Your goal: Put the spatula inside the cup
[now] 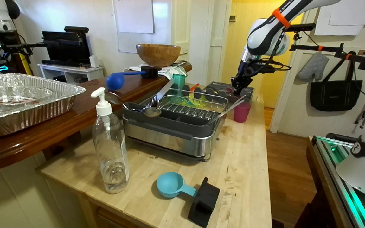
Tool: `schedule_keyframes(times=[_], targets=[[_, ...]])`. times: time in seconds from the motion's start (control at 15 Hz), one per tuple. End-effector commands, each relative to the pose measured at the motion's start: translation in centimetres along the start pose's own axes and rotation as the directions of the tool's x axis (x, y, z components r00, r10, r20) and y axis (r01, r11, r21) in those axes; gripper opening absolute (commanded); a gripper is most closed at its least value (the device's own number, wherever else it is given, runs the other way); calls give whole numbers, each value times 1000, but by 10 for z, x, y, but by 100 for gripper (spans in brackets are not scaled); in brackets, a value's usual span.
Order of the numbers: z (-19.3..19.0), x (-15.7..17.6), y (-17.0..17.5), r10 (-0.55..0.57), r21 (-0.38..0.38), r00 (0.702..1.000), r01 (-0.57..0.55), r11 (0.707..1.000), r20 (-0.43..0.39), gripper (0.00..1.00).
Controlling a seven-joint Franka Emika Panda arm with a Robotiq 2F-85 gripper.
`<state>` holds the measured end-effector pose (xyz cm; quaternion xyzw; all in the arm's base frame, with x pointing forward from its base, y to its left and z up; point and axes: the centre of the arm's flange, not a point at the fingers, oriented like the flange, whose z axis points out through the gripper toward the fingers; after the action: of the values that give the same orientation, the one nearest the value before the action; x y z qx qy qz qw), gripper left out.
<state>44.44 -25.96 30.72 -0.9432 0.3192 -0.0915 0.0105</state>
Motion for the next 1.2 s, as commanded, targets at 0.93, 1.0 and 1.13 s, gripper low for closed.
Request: schedule_keyframes(times=[0.93,1.0,1.13], targets=[[-118,-53,-49,-506,316,736,399,861,449,5],[-116,-52,-49,-501,317,723,390,864,476,5],[-109,-47,-50,-491,326,698,369,870,522,5]])
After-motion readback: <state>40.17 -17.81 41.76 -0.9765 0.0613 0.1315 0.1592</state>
